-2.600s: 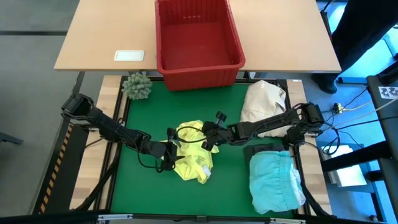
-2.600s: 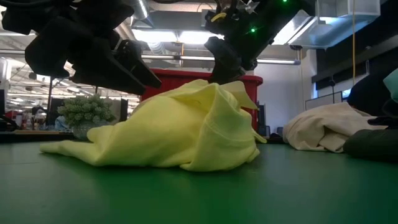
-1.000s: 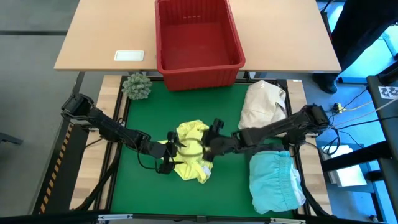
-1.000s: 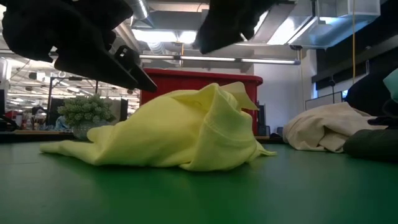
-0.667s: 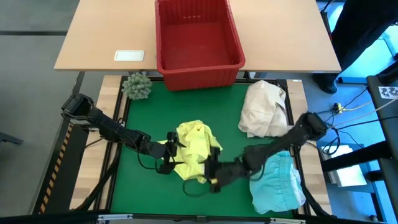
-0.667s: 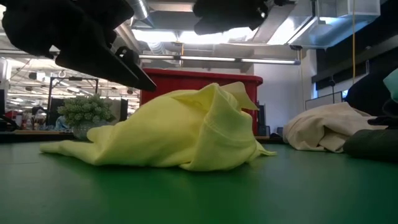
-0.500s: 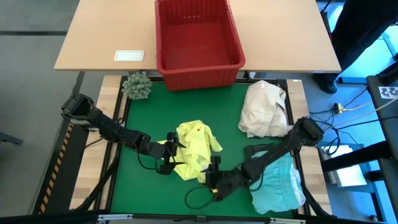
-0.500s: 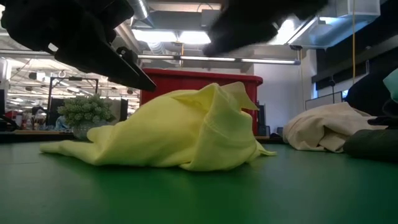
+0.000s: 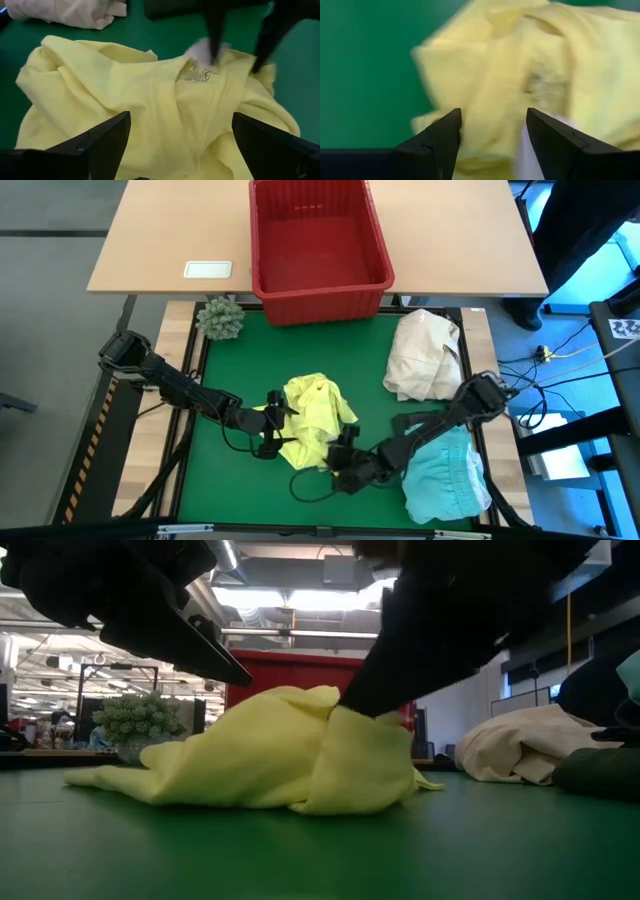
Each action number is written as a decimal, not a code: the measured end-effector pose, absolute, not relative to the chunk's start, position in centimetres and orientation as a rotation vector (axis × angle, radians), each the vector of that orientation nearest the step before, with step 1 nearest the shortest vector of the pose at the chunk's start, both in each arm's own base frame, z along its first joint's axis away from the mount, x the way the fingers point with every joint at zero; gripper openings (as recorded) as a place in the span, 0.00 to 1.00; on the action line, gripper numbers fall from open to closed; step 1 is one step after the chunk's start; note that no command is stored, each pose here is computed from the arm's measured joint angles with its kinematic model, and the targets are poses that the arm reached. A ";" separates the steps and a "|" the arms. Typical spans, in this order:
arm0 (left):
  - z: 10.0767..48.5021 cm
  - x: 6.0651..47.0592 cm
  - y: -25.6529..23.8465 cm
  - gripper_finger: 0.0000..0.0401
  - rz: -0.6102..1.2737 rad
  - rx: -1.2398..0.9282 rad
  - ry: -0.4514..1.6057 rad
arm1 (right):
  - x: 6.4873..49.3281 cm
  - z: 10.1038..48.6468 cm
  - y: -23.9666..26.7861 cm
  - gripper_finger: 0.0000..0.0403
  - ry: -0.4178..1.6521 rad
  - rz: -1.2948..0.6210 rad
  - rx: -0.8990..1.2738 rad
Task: Fold Laundry from Bin
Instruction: Fold the yellow shirt
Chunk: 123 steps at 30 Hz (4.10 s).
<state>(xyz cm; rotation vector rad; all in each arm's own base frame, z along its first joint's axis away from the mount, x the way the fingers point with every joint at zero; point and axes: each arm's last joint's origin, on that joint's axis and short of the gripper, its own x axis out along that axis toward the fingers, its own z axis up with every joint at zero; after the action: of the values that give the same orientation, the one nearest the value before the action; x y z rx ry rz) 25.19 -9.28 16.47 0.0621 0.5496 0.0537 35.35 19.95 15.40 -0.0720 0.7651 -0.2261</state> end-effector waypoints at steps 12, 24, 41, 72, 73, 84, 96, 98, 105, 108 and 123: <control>15.3 24.3 -8.7 0.85 0.142 0.080 0.685 | 36.1 14.9 16.4 0.55 0.838 -0.372 -0.073; 14.8 23.8 -8.1 0.85 0.085 0.600 0.782 | 36.1 14.9 16.4 0.55 0.840 -0.369 -0.081; 11.5 25.9 -8.6 0.85 0.059 0.946 0.777 | 35.3 15.5 15.7 0.55 0.891 -0.418 -0.120; 12.4 27.1 -8.9 0.85 0.195 0.919 0.623 | 35.1 15.4 15.6 0.55 0.913 -0.422 -0.137; 12.4 27.1 -8.9 0.85 0.194 0.918 0.623 | 35.1 15.4 15.6 0.55 0.913 -0.422 -0.137; 12.3 27.7 -7.4 0.85 0.173 0.890 0.639 | 35.1 15.4 15.6 0.55 0.915 -0.418 -0.143; 12.4 27.5 -7.9 0.53 0.149 1.093 0.666 | 35.1 15.4 15.6 0.55 0.918 -0.411 -0.157; 12.4 27.5 -7.9 0.45 0.149 1.091 0.666 | 35.1 15.4 15.6 0.55 0.918 -0.411 -0.157; 12.6 27.6 -8.1 0.15 0.129 1.093 0.631 | 35.1 15.4 15.6 0.55 0.923 -0.403 -0.162; 13.0 27.7 -8.5 0.03 0.134 1.122 0.589 | 35.2 16.2 15.6 0.55 0.895 -0.468 -0.185; 16.7 28.1 -10.4 0.02 0.362 1.133 0.361 | 33.8 20.1 17.1 0.55 0.827 -0.684 -0.288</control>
<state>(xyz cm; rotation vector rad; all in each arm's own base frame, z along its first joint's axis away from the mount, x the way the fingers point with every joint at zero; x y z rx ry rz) 28.13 -10.40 16.72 1.1333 0.3608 0.3621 33.75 17.08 20.07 -0.2881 0.8266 -0.6844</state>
